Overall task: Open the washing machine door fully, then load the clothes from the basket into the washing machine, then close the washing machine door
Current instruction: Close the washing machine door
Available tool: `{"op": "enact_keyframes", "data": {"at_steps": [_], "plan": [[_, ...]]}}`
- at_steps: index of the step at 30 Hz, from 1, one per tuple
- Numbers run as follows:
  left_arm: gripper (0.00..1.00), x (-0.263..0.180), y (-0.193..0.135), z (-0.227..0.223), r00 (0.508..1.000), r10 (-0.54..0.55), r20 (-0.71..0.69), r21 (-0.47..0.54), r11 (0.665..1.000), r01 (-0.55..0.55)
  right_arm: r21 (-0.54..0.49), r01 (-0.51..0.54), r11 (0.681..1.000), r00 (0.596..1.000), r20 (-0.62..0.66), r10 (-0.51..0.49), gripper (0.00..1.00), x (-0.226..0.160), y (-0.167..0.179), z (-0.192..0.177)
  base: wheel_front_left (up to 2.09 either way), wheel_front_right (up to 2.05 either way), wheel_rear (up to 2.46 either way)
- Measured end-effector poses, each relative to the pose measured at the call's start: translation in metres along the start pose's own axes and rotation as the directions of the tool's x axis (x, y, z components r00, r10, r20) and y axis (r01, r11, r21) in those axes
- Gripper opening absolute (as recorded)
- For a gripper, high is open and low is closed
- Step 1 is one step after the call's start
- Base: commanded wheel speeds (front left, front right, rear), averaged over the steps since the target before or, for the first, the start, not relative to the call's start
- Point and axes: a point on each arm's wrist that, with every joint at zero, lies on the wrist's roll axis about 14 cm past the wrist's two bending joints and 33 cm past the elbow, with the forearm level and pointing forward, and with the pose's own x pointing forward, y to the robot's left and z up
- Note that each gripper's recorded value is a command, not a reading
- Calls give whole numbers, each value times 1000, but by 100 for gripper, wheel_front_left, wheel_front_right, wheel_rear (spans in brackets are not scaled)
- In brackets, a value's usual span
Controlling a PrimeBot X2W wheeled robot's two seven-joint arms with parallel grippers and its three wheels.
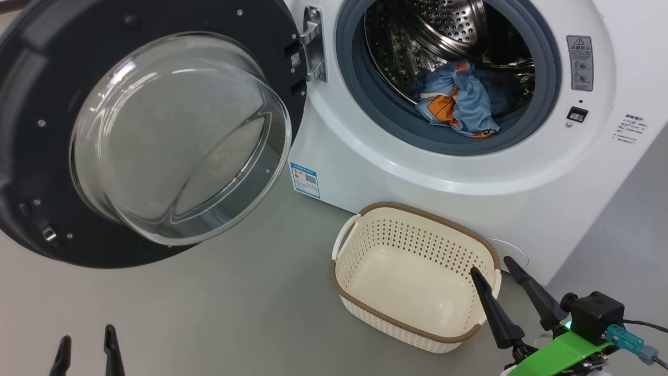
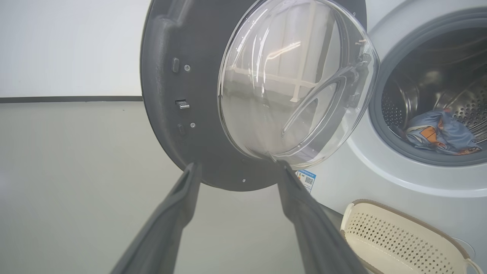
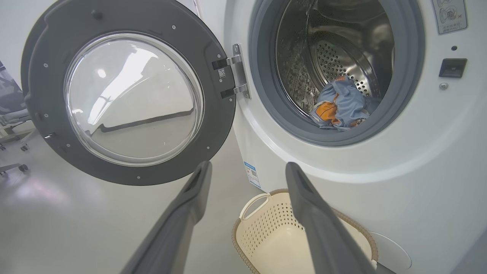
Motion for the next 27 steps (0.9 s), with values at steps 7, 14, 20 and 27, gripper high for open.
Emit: {"op": "enact_keyframes", "data": {"at_steps": [7, 14, 20, 27], "plan": [[100, -3, 3, 0, 1000, 7, 0, -1, 1000, -7, -3, -8, 1000, 1000, 2, 8, 100, 0, 3, 1, 0, 0, 0], [0, 8, 7, 24, 996, 33, 83, -89, 996, -26, 0, 15, 1000, 1000, 13, -15, 100, -1, -4, 4, 0, 0, 0], [0, 40, 18, 86, 968, 35, 250, -180, 984, 11, 10, 30, 999, 999, 17, -31, 100, -1, -11, 4, 0, 0, 0], [0, 84, 47, 160, 920, 83, 383, -372, 926, 71, 27, 62, 998, 998, 9, -62, 100, -4, -23, -3, 0, 0, 0]]}}
